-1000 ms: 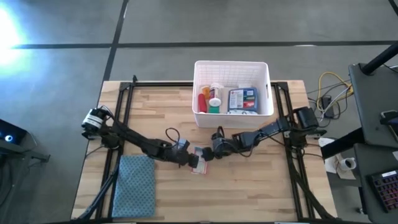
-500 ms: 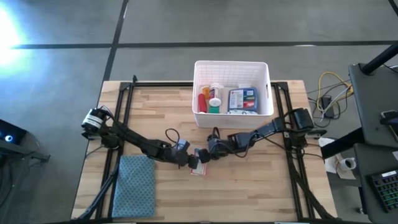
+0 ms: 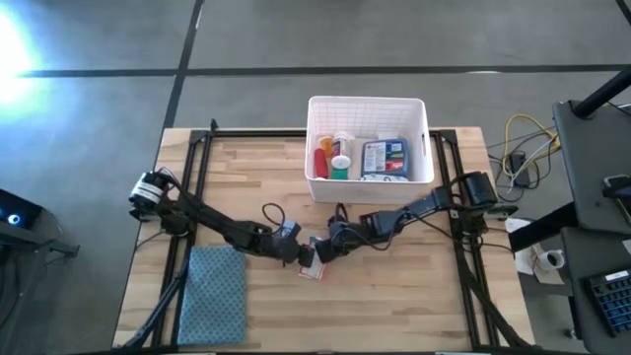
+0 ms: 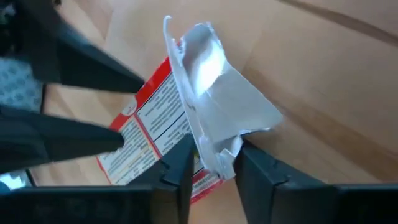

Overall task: Pick & place medical supplies in basket/bin
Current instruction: Put the red medicine box into the bin

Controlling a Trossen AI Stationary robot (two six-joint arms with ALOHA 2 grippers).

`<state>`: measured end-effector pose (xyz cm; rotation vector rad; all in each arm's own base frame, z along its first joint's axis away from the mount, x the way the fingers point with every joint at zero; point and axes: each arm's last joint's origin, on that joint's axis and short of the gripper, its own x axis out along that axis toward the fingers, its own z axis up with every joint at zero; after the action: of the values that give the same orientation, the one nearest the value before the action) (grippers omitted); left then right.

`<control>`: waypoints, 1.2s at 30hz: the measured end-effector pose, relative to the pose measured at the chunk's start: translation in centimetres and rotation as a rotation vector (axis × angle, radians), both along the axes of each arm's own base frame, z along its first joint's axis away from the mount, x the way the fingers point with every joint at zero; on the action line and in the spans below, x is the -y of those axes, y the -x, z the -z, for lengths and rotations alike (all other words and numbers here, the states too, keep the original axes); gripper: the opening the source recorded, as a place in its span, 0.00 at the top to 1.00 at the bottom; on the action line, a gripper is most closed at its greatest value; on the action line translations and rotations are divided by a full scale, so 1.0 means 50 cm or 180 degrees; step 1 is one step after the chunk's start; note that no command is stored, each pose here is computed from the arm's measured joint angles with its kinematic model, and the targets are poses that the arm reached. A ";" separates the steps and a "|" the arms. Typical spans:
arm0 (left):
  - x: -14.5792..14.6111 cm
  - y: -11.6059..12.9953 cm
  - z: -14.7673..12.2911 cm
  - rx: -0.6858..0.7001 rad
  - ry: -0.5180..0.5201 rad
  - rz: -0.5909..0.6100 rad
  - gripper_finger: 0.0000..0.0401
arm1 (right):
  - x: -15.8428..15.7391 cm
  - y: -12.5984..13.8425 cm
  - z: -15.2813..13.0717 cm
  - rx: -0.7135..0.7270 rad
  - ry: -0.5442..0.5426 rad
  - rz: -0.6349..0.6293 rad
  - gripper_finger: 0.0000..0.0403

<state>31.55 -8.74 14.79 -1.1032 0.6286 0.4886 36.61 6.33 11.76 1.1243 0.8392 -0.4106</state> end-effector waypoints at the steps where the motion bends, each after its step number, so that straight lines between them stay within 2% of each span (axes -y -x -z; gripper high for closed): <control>1: 0.000 0.000 -0.002 0.0009 -0.0020 0.0017 0.57 | 0.000 0.001 -0.003 0.0006 0.0008 -0.0025 0.81; 4: 0.000 0.004 -0.020 0.0093 0.0008 0.0042 0.57 | 0.000 0.004 -0.010 0.0003 0.0061 -0.0088 0.88; 8: 0.004 0.015 -0.064 0.0268 0.0041 0.0390 0.57 | 0.004 0.011 -0.030 0.0010 0.0240 -0.0124 0.94; 11: 0.004 0.033 -0.109 0.0440 0.0071 0.0486 0.57 | 0.006 0.017 -0.056 0.0097 0.0363 -0.0176 0.97; 16: -0.008 0.078 -0.198 0.0834 0.0166 0.0489 0.57 | 0.011 0.033 -0.142 0.0531 0.0595 -0.0311 0.98; 20: -0.021 0.122 -0.271 0.1291 0.0150 0.0451 0.57 | 0.018 0.063 -0.236 0.0995 0.0840 -0.0352 0.98; 23: -0.033 0.152 -0.312 0.1570 0.0064 0.0431 0.57 | 0.030 0.099 -0.306 0.1292 0.1134 -0.0146 0.98; 28: -0.048 0.183 -0.348 0.1826 -0.0192 0.0235 0.57 | 0.070 0.174 -0.398 0.1456 0.1931 0.0593 0.98; 31: -0.050 0.184 -0.348 0.1828 -0.0230 0.0169 0.57 | 0.112 0.218 -0.424 0.1291 0.2183 0.0967 0.98; 36: -0.044 0.167 -0.329 0.1696 -0.0245 0.0179 0.57 | 0.191 0.266 -0.420 0.0687 0.2386 0.1277 0.97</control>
<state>23.20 -6.54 31.26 -1.0806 0.1706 0.1533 23.29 -3.24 32.75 0.6051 0.2125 -0.8380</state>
